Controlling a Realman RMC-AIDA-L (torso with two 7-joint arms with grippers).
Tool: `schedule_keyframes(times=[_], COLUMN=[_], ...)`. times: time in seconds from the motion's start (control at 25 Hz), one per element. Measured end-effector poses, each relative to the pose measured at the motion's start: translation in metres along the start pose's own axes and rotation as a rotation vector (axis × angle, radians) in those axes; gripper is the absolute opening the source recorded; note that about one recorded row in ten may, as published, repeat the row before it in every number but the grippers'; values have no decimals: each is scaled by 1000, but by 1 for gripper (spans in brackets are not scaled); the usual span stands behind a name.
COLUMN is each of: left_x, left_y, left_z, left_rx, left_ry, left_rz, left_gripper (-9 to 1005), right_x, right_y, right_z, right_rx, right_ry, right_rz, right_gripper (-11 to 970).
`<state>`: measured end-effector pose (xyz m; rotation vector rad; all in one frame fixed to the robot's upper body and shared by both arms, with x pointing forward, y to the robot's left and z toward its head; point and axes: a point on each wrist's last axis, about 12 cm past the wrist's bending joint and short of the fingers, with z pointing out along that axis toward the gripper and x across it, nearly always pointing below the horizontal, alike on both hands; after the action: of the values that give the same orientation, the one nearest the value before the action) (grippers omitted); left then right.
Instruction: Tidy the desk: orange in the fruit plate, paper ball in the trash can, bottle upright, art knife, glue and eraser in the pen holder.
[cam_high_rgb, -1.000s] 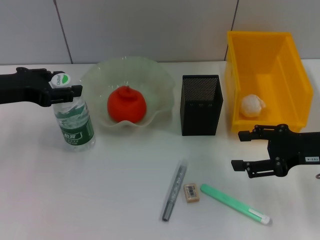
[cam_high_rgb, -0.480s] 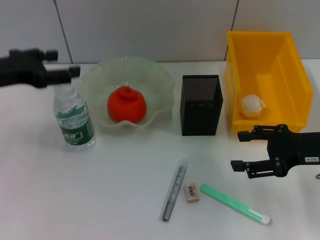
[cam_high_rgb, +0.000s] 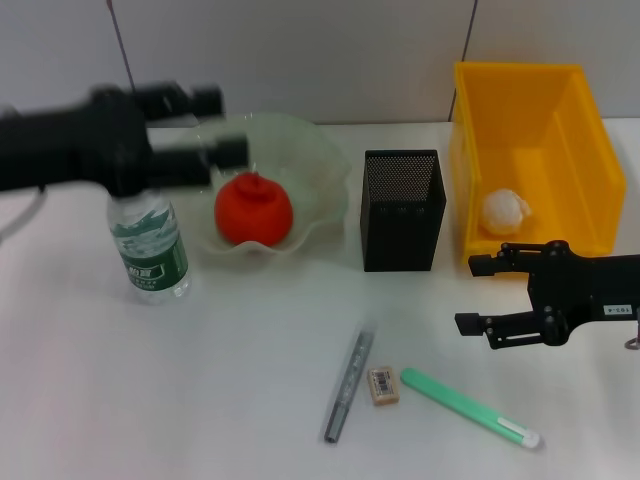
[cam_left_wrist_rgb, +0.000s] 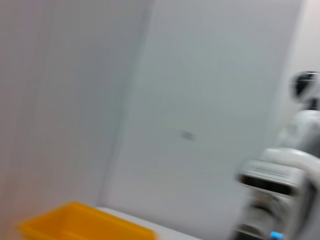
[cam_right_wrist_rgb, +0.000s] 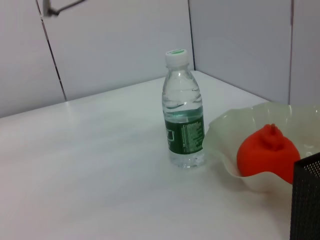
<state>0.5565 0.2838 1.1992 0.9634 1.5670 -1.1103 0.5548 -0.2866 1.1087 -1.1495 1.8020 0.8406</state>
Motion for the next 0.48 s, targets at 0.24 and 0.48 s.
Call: schedule_keyframes(times=[0.24, 0.48], left_x=[49, 111], left_y=[-8, -22], left_z=[17, 25], left_rx=[115, 93], left_ry=[16, 32], left_rz=[-106, -43], left_gripper=[787, 785], right_x=[-4, -17], right_y=[-1, -5], right_z=[1, 5], right_rx=[-1, -13], right_ry=[-6, -5], right_rz=[11, 36], right_gripper=[806, 804])
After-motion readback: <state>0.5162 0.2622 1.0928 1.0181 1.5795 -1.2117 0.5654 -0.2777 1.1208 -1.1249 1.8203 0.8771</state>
